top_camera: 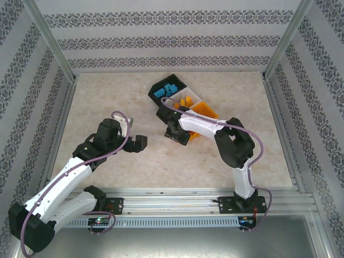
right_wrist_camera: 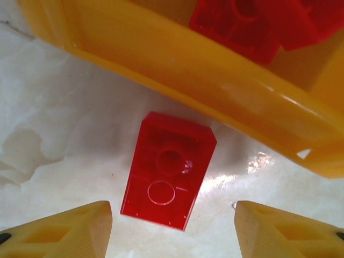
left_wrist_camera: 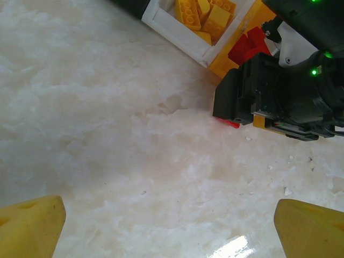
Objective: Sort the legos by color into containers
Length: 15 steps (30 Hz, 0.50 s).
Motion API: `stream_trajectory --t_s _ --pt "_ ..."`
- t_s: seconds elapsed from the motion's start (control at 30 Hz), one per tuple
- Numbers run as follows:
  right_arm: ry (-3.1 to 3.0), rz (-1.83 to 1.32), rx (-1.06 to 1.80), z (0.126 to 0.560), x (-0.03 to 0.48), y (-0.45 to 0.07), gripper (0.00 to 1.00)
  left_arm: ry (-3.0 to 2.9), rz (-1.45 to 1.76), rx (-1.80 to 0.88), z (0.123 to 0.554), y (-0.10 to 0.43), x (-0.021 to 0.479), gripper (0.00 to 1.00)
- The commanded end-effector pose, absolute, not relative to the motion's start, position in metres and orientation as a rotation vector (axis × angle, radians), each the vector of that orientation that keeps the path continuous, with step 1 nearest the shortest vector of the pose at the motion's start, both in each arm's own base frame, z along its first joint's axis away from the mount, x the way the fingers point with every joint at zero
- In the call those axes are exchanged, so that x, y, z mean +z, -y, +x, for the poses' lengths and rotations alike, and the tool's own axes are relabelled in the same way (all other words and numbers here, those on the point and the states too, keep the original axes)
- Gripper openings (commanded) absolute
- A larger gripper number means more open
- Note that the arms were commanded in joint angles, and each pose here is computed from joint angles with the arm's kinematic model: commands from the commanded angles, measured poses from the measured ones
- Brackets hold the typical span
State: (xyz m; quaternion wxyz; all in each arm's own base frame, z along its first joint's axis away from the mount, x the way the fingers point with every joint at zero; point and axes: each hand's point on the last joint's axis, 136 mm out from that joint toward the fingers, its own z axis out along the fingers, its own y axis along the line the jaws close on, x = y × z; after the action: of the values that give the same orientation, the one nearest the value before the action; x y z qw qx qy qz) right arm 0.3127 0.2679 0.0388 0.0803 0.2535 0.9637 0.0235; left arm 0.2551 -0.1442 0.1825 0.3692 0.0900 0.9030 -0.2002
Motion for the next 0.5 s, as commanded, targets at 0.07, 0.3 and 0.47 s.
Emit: stream_trajectory --t_s 0.07,0.3,0.47 --pt "-2.892 0.792 0.063 0.319 0.024 -0.268 0.58 -2.319 0.236 -0.516 0.255 0.142 0.18 1.0" --pt "-2.922 0.796 0.078 0.317 0.011 -0.271 0.42 -2.322 0.234 -0.519 0.255 0.143 0.178 1.0" --pt "-2.942 0.767 0.119 0.314 0.01 -0.278 0.27 -2.323 0.232 -0.522 0.256 0.143 0.178 1.0"
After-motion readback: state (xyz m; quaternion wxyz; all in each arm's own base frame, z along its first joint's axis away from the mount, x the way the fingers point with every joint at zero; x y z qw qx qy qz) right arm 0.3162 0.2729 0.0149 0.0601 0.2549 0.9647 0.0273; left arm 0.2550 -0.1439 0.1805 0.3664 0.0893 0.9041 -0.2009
